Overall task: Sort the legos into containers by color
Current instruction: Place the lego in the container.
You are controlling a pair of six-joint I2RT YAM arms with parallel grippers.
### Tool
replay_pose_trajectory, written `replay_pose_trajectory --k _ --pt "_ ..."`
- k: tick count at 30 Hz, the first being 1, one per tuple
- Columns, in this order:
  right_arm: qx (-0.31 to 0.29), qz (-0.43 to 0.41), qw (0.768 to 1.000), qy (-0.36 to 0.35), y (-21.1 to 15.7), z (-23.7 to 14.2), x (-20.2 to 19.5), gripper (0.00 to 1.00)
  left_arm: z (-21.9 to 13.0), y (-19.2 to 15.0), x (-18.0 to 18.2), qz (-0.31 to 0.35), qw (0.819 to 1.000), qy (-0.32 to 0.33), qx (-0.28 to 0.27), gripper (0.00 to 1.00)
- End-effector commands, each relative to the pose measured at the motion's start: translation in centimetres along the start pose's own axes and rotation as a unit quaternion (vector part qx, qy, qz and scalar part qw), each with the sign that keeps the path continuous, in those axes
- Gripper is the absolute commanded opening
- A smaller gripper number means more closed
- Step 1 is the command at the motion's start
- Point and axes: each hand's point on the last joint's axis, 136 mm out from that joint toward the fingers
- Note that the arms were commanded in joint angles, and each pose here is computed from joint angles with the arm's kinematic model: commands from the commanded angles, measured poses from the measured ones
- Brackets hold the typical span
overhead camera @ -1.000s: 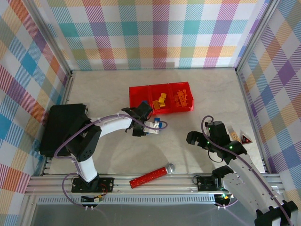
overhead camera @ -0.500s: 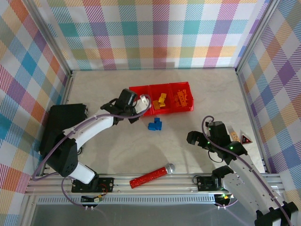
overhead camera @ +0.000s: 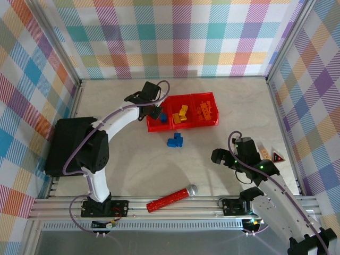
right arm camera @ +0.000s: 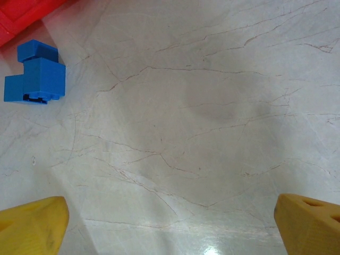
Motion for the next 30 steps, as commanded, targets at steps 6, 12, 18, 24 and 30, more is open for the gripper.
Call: replay_pose_trajectory --k 6,12,18,24,30 --pt "-0.011 -0.001 1.000 0.008 0.8 -0.9 0.6 0.99 -1.6 1.4 2.1 -0.046 0.998 0.028 -0.036 0.62" --pt "-0.007 -0.001 1.000 0.007 0.8 -0.8 0.6 0.99 -6.6 2.7 2.7 -0.051 0.993 0.039 -0.102 0.68" --pt "-0.003 0.001 1.000 0.005 0.7 -0.6 0.6 0.99 -12.0 1.2 0.9 -0.040 0.989 0.018 -0.140 0.70" --pt "-0.002 0.005 1.000 0.003 0.6 -0.4 0.4 0.99 -13.6 -3.3 -3.4 -0.029 0.991 -0.026 -0.124 0.71" --pt "-0.002 0.007 1.000 0.005 0.6 -0.6 0.5 0.99 -12.4 -7.1 -7.2 -0.061 0.992 -0.049 -0.098 0.71"
Point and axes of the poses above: each hand's point on the last joint's axis, 136 mm out from that joint toward the fingers, its own z axis out along the fingers, its own x axis along the line the jaws close on, y = z × x, and after that the axes turned 4 degrees about -z, right-handed
